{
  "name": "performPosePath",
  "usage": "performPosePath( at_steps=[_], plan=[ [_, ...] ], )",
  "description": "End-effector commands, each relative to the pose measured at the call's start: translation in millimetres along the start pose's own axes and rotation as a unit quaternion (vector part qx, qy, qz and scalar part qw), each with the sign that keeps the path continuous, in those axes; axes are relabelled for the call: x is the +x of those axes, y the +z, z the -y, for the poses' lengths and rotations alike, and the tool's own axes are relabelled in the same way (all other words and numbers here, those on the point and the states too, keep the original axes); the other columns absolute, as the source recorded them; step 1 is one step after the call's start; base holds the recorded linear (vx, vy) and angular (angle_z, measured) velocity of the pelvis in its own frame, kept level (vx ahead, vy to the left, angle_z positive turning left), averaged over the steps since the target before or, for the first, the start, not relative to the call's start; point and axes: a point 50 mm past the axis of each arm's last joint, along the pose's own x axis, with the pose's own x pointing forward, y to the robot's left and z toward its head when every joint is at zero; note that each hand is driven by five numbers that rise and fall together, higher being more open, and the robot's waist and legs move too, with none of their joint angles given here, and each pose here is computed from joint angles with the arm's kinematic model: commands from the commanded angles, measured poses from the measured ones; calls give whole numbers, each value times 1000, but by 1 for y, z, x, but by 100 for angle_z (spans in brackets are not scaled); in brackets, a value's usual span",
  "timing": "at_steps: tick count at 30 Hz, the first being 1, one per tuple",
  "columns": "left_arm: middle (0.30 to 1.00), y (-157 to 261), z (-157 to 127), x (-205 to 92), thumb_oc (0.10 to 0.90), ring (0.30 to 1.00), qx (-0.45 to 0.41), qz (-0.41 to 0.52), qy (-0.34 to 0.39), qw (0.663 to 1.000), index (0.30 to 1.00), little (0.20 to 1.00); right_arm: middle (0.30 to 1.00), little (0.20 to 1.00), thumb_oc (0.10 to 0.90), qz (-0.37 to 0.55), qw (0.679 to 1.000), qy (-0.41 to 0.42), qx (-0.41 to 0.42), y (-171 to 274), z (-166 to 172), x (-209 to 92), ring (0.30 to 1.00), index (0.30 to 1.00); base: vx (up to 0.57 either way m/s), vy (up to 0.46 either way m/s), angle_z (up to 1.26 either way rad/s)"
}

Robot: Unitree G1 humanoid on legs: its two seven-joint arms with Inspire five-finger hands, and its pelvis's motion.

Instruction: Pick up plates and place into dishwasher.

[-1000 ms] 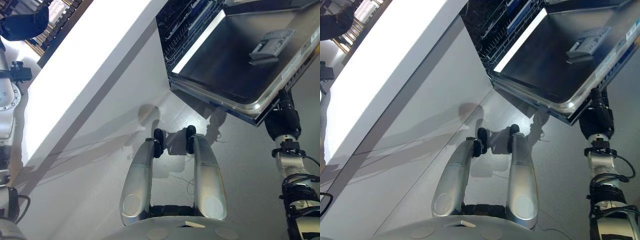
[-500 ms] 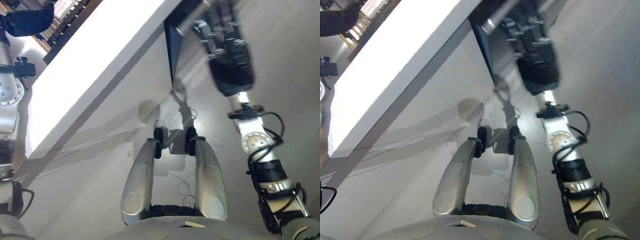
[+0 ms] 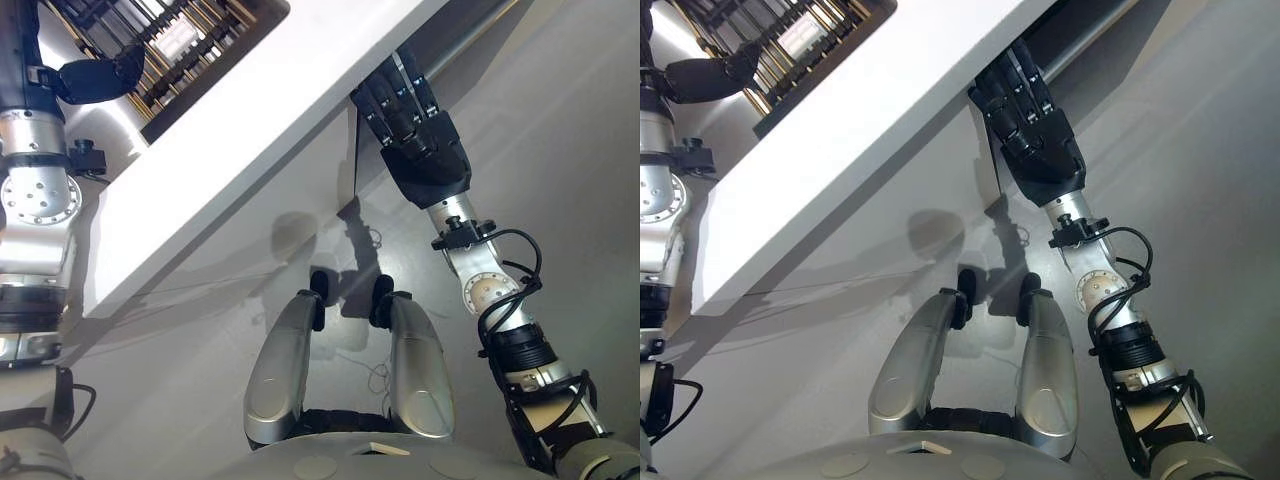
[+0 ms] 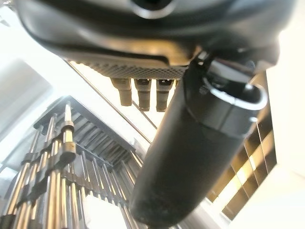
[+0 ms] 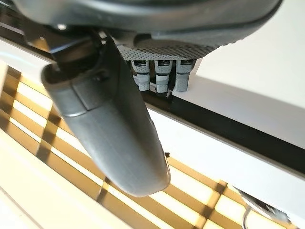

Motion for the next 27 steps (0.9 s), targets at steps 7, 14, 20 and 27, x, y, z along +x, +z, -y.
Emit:
performPosePath(
  at_steps=[7, 14, 20, 27],
  plan=[
    [900, -26, 14, -85, 800, 900, -42, -55, -6, 998, 900, 900, 900, 900, 800, 11, 939, -204, -275, 19, 55, -80, 900, 900, 92, 12, 2],
    [900, -36, 21, -107, 800, 900, -47, -91, -17, 995, 900, 900, 900, 900, 800, -126, 866, -356, -328, -12, 97, -163, 900, 900, 91, -23, 8],
    [900, -42, 28, -106, 800, 900, -66, -110, -13, 992, 900, 900, 900, 900, 800, -248, 798, -452, -311, -43, 119, -219, 900, 900, -3, -10, 10],
    [900, -47, 38, -102, 800, 900, -78, -136, -28, 987, 900, 900, 900, 900, 800, -508, 639, -477, -325, -67, 131, -301, 900, 900, -3, -1, 2]
  ],
)
